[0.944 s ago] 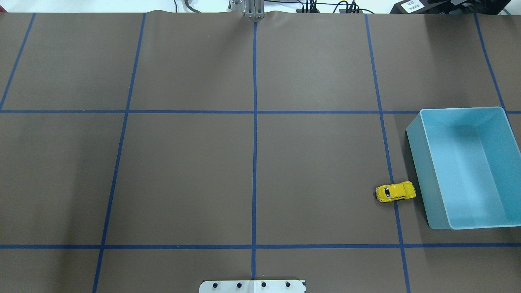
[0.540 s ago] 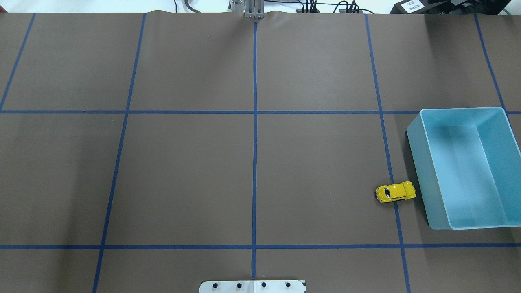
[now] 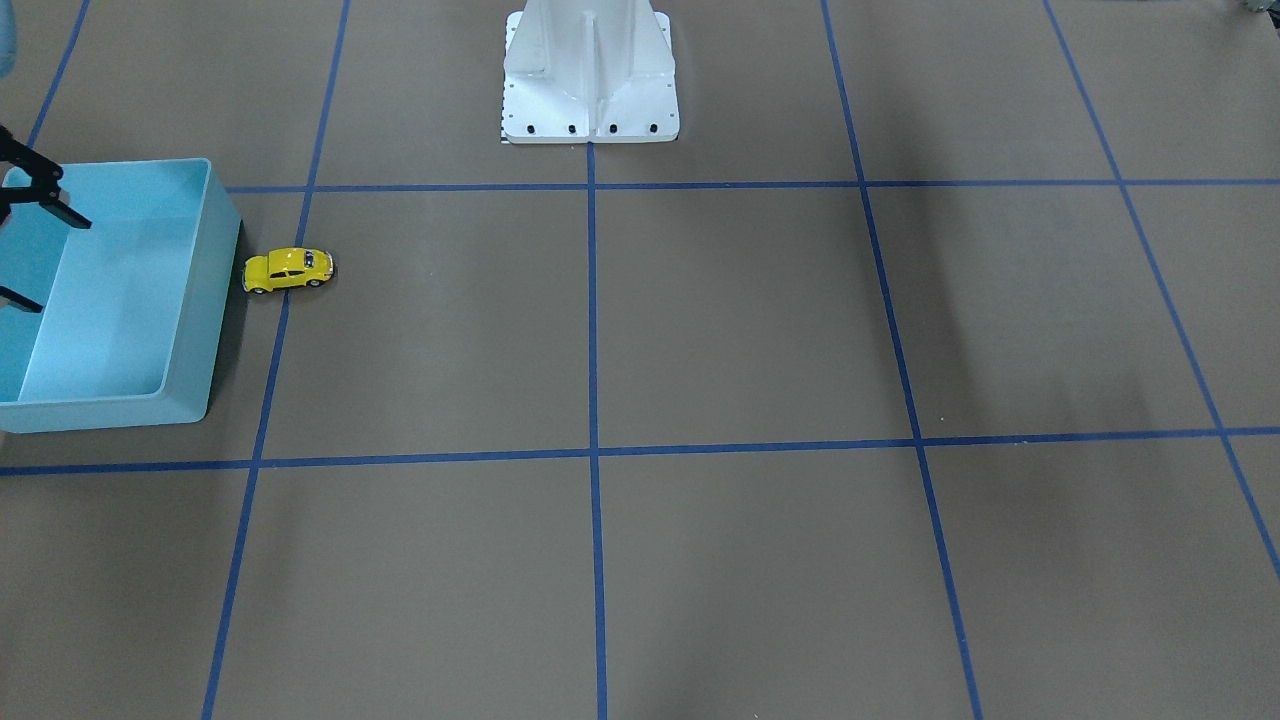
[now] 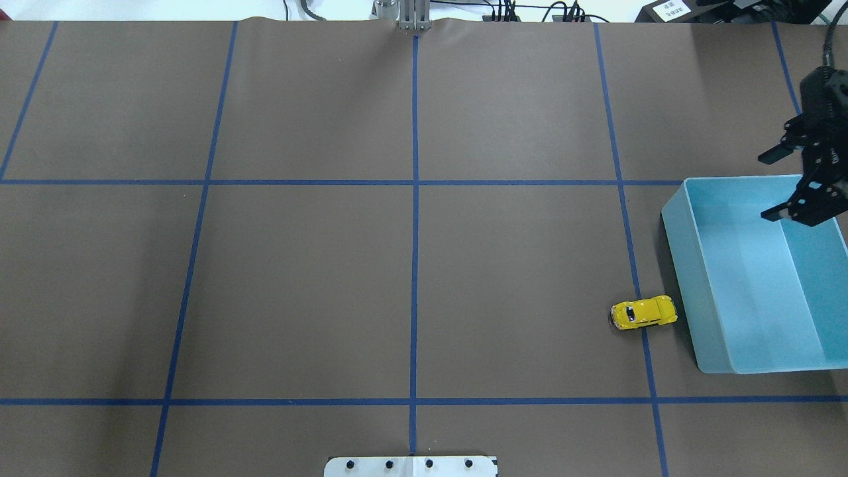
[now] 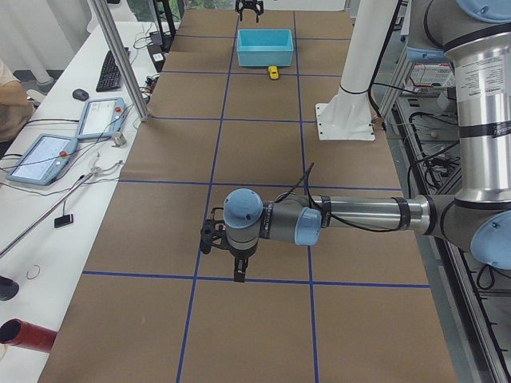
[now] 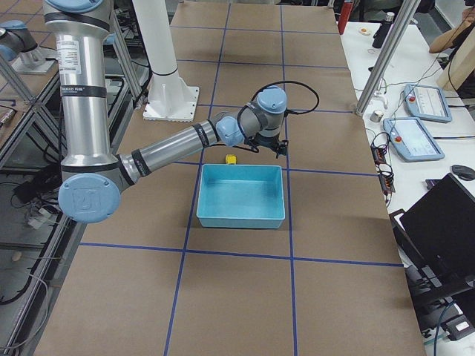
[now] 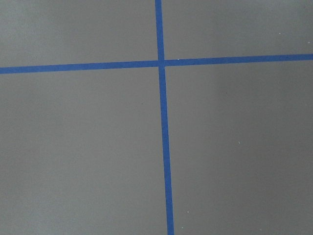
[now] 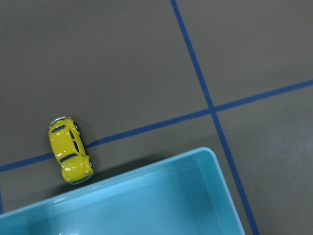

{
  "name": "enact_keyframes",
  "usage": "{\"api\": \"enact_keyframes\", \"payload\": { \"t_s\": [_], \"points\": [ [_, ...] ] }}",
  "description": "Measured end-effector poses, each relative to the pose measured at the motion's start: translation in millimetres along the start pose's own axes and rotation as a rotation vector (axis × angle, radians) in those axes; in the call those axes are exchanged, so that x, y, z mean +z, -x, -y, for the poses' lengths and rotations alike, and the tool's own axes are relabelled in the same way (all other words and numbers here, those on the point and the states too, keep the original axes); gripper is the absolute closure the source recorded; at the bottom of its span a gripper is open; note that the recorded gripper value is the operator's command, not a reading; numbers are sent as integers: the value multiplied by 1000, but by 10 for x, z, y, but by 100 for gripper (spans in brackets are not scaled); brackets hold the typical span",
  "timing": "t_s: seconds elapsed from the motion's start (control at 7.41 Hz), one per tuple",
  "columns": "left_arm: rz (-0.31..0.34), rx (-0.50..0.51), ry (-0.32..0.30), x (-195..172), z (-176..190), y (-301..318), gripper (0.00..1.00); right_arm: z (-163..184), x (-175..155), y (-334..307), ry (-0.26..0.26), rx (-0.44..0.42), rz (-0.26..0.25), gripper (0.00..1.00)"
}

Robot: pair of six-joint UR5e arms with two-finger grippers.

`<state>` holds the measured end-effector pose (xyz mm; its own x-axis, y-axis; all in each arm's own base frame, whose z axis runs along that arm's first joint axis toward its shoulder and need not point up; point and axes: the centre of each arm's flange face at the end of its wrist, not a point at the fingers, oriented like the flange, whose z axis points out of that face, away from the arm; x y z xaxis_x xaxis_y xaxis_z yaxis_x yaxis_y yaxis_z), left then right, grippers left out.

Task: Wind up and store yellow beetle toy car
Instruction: 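Reach the right gripper down to the car beside the blue bin, then close the right gripper on the yellow car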

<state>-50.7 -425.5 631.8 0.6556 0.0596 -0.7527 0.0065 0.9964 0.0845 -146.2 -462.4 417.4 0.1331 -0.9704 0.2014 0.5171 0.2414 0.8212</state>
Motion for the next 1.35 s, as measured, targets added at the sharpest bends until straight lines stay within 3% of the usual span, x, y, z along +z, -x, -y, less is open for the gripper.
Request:
{"api": "enact_keyframes", "payload": {
  "t_s": [0.4,0.94,1.35],
  "points": [
    [-37,-6,-2,-38,20,-25,0,400,648,612,13,-48,36,0],
    [-40,-21,9,11,-25,40,0,383,1334,1163,147,-135,42,0],
    [-37,-21,8,10,-17,42,0,373,1572,1321,194,-169,35,0]
  ]
}}
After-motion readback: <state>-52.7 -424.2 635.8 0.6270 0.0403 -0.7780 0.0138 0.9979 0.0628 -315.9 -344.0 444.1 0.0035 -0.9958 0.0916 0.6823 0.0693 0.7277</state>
